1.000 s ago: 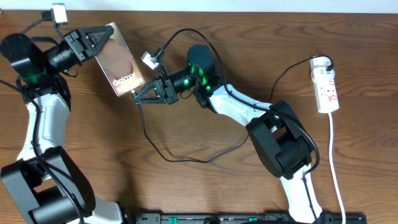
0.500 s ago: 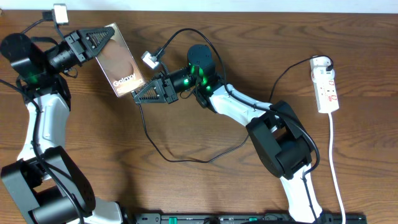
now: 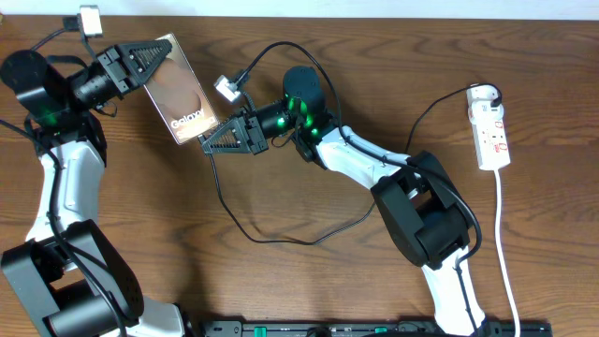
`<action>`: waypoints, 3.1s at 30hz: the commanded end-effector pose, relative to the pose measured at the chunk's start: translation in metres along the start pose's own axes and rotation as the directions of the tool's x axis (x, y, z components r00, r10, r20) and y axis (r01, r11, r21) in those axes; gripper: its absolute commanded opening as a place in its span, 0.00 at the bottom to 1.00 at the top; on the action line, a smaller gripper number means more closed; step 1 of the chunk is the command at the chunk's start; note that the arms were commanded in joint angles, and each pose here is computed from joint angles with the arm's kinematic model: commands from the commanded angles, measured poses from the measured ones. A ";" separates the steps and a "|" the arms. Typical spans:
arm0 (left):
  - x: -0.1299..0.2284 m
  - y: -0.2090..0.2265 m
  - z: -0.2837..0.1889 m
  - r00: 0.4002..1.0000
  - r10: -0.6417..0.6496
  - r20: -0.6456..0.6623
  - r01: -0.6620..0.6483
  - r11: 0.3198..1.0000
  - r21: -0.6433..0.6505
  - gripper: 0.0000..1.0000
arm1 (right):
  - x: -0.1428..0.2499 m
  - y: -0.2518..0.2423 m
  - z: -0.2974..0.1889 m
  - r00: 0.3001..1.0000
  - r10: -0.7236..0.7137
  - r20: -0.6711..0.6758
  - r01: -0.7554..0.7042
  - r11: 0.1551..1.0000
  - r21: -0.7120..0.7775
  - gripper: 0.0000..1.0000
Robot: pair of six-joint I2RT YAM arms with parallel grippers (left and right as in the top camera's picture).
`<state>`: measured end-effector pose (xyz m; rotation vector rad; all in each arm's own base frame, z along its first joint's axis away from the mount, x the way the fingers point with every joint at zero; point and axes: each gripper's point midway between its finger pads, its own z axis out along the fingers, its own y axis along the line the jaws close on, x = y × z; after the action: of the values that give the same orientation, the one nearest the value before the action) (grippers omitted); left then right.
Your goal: Plug charger to phone and switch on socket
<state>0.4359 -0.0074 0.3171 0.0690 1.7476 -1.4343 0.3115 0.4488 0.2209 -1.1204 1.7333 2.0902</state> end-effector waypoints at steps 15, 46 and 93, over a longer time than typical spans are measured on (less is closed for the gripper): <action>-0.002 -0.008 0.003 0.999 0.033 -0.001 -0.033 0.999 0.007 0.08 | -0.041 -0.010 -0.018 0.985 -0.055 0.166 0.037 0.993 0.109 0.22; -0.028 0.023 -0.064 0.991 -0.037 0.128 0.052 0.992 -0.111 0.08 | -0.034 -0.106 -0.108 0.883 0.245 0.400 -0.401 0.836 0.375 0.99; 0.176 0.118 0.024 0.908 -0.332 -0.254 0.121 0.791 -0.600 0.08 | 0.043 0.114 -0.301 0.871 0.083 0.484 -0.488 0.024 0.873 0.99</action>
<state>0.3985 -0.0652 0.1196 -0.2484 2.4929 -1.0345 0.3416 0.1330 0.2680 0.0999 2.5543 0.5256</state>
